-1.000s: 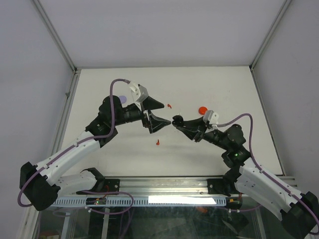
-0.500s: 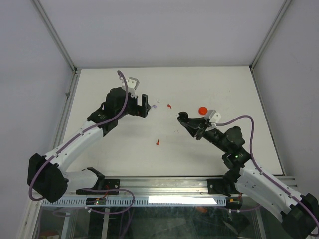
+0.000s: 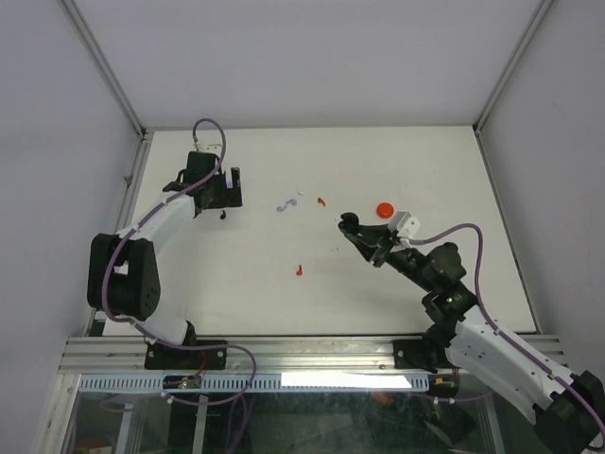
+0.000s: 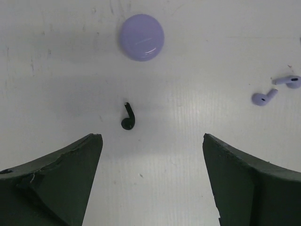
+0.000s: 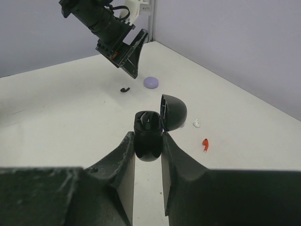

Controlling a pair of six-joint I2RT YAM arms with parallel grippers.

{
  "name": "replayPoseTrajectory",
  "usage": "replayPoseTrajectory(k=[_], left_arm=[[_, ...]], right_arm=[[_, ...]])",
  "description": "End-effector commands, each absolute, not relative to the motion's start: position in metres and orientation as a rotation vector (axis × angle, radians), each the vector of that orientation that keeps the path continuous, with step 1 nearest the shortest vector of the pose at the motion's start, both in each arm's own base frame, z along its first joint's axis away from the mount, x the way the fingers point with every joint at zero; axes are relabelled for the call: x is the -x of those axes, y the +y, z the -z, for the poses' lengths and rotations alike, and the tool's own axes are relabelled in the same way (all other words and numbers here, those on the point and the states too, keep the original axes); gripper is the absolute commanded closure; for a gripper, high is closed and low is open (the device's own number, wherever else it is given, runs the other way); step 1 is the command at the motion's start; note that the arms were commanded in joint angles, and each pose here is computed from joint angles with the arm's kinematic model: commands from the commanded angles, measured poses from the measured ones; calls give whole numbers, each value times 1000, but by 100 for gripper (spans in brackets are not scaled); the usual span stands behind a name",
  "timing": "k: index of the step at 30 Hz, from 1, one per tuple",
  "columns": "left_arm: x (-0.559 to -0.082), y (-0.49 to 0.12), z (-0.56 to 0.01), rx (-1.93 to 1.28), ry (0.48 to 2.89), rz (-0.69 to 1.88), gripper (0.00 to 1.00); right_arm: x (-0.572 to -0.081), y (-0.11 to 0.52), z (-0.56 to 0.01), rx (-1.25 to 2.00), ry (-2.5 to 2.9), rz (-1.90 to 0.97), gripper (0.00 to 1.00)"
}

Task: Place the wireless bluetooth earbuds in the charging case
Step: Pick up the earbud from the center of the board.

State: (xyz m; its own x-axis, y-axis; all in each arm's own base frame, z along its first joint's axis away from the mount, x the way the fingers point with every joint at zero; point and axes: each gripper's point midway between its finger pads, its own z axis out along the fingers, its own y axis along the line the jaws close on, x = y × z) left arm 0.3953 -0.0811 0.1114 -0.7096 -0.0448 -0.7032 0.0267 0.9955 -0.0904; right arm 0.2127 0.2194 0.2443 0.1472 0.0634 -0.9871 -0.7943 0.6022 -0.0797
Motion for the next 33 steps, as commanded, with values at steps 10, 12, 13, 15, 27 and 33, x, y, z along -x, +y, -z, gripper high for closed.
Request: replayPoseTrajectory(k=[10,12,13,15,27,33], left_arm=[[-445,-60,-66,51,2504,69,34],[-446,-61,-59,44,2530,68,37],[-445,-61,-55,43,2542,69,37],[-442,-61,-49,37,2560,70,39],[-428,-86,-30,-46,2636,231,55],[-404,-104,-25,-118,2696,300,62]], right_arm=[[-209,215,-258,713,1223,-672,100],[-209,215,-257,715,1226,-671,100],[-209,215,-257,716,1225,-670,100],[-210,214,-257,712,1227,-667,100],[-208,215,-259,708,1221,-678,100],[-206,212,-264,697,1210,-675,100]])
